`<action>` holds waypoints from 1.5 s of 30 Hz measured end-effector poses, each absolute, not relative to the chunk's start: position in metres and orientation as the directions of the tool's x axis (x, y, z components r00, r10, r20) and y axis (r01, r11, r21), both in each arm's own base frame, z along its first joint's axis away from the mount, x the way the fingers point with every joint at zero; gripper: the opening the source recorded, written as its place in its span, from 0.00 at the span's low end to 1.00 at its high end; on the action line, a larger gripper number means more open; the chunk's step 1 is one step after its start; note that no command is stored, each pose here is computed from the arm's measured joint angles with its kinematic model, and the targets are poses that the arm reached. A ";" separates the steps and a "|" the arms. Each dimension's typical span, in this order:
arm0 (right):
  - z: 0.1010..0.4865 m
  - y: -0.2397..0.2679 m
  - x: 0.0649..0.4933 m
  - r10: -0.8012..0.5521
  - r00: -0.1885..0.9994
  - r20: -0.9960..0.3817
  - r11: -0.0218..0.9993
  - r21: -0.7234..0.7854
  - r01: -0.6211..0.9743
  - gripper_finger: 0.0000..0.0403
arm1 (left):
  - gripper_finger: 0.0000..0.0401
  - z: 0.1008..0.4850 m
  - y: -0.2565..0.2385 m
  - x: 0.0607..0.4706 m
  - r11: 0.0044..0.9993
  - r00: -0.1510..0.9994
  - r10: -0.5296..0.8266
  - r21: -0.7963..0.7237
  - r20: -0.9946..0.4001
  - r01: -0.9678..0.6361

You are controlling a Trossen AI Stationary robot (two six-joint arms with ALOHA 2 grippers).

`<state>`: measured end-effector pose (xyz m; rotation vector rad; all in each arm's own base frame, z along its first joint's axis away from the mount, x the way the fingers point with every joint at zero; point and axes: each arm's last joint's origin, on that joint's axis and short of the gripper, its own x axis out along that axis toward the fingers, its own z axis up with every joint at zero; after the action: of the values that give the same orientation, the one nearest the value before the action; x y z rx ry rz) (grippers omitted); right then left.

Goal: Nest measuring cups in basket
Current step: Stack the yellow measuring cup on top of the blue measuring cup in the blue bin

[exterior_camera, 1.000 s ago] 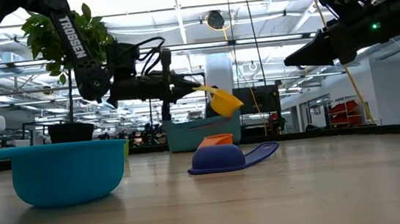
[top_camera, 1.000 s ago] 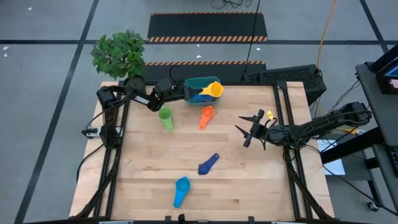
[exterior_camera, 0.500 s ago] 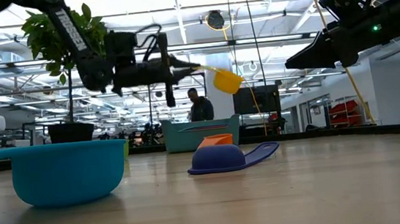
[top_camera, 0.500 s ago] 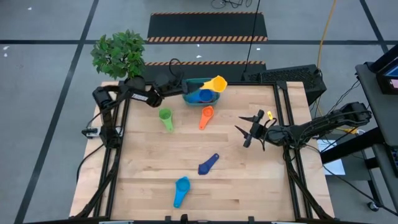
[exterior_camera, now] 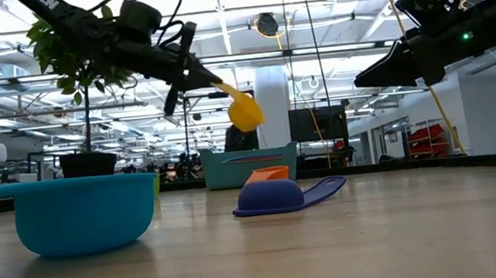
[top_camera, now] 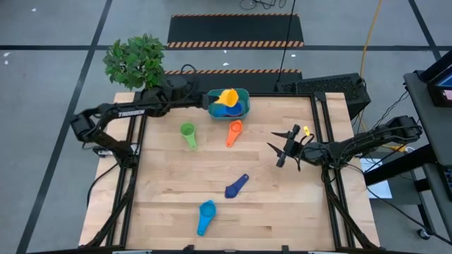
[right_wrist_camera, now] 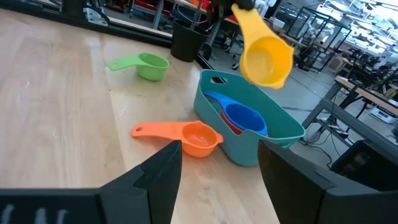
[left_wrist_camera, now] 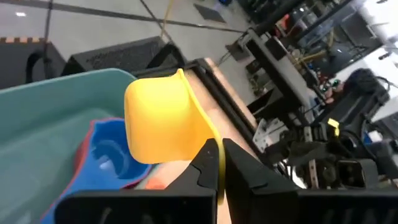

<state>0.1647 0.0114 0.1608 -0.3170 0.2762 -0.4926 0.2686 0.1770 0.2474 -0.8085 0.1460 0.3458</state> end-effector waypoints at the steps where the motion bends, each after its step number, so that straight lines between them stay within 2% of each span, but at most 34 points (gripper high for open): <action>1: 0.161 0.011 0.165 -0.501 0.846 -0.182 0.834 -0.362 0.417 0.50 | 0.02 0.245 0.176 0.272 0.644 0.937 0.244 -0.680 -0.251 -0.350; 10: 0.161 0.011 0.165 -0.502 0.847 -0.177 0.834 -0.358 0.420 0.50 | 0.02 0.215 0.181 0.294 0.623 0.944 0.213 -0.710 -0.251 -0.329; 14: 0.161 0.011 0.165 -0.502 0.847 -0.177 0.834 -0.359 0.419 0.50 | 0.05 0.208 0.183 0.301 0.605 0.948 0.237 -0.731 -0.214 -0.316; 24: 0.159 0.011 0.164 -0.503 0.841 -0.197 0.832 -0.374 0.410 0.50 | 0.03 0.190 0.183 0.308 0.555 0.933 0.250 -0.751 -0.260 -0.358; 35: 0.158 0.011 0.164 -0.504 0.839 -0.205 0.835 -0.364 0.412 0.50 | 0.26 0.181 0.183 0.304 0.504 0.900 0.263 -0.745 -0.349 -0.436; 45: 0.159 0.011 0.164 -0.504 0.840 -0.201 0.835 -0.362 0.414 0.50 | 0.44 0.181 0.198 0.288 0.597 0.873 0.262 -0.642 -0.411 -0.481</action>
<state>0.1641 0.0112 0.1585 -0.3128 0.2967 -0.4935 0.2875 0.1981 0.1807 -0.8260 0.2872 0.4382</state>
